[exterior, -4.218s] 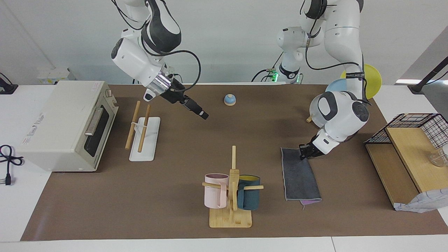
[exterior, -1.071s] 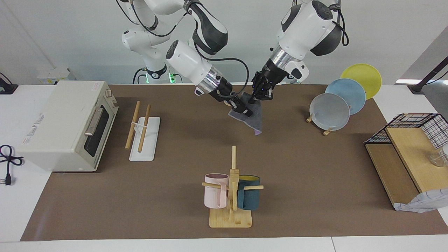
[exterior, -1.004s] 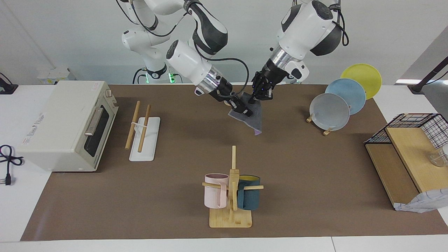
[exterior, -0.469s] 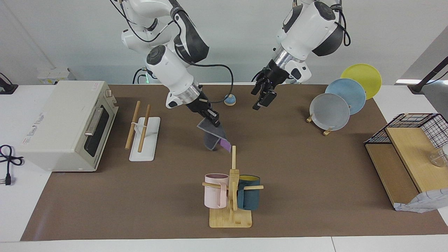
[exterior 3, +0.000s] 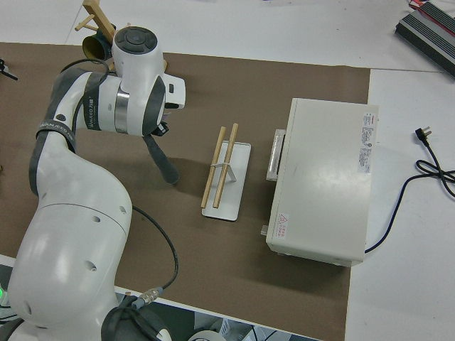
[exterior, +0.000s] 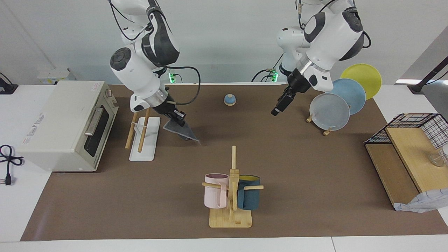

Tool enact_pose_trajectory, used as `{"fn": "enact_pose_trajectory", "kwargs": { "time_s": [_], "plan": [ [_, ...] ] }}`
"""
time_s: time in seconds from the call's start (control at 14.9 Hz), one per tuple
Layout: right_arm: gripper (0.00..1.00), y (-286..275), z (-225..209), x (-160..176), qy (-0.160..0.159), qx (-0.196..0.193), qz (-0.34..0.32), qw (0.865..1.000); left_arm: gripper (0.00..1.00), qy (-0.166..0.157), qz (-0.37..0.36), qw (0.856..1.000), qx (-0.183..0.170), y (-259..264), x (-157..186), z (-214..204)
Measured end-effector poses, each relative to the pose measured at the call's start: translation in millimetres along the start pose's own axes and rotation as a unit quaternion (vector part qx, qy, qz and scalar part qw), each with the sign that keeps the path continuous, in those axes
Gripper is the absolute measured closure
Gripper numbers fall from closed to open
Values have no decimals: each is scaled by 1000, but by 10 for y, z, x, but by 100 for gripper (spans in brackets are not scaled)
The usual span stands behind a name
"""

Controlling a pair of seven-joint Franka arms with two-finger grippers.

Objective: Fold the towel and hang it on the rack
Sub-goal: 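Carry the towel to the dowel rack while the left gripper withdraws, then drape the towel over the dowels and open the right gripper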

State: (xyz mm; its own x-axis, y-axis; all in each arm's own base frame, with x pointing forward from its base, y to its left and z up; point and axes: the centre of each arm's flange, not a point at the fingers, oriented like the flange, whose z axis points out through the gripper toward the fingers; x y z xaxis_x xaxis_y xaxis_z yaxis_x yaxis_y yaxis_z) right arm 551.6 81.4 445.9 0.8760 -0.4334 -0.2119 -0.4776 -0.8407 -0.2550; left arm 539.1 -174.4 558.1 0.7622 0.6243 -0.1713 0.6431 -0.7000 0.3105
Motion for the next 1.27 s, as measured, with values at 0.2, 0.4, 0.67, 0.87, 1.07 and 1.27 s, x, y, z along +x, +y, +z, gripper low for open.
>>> {"fn": "enact_pose_trajectory", "kwargs": {
  "time_s": [0.2, 0.4, 0.67, 0.87, 1.07, 1.27],
  "plan": [
    [98, 676, -71, 267, -6, 0, -32, 999, 0, 43, 104, 993, 37, -138, 210, -81],
    [98, 1111, -206, 410, -1, -31, -73, 997, 0, 67, 222, 969, 90, -237, 358, -255],
    [98, 1230, -361, 399, 15, -75, -128, 989, 0, 59, 327, 931, 149, -315, 502, -563],
    [98, 1332, -409, 424, 19, -101, -149, 983, 0, 26, 353, 917, 184, -341, 491, -589],
    [98, 1342, -396, 421, 19, -116, -156, 981, 0, 4, 372, 908, 195, -328, 420, -648],
    [97, 1333, -392, 418, 19, -117, -157, 980, 0, 9, 375, 907, 193, -322, 410, -727]
  ]
}}
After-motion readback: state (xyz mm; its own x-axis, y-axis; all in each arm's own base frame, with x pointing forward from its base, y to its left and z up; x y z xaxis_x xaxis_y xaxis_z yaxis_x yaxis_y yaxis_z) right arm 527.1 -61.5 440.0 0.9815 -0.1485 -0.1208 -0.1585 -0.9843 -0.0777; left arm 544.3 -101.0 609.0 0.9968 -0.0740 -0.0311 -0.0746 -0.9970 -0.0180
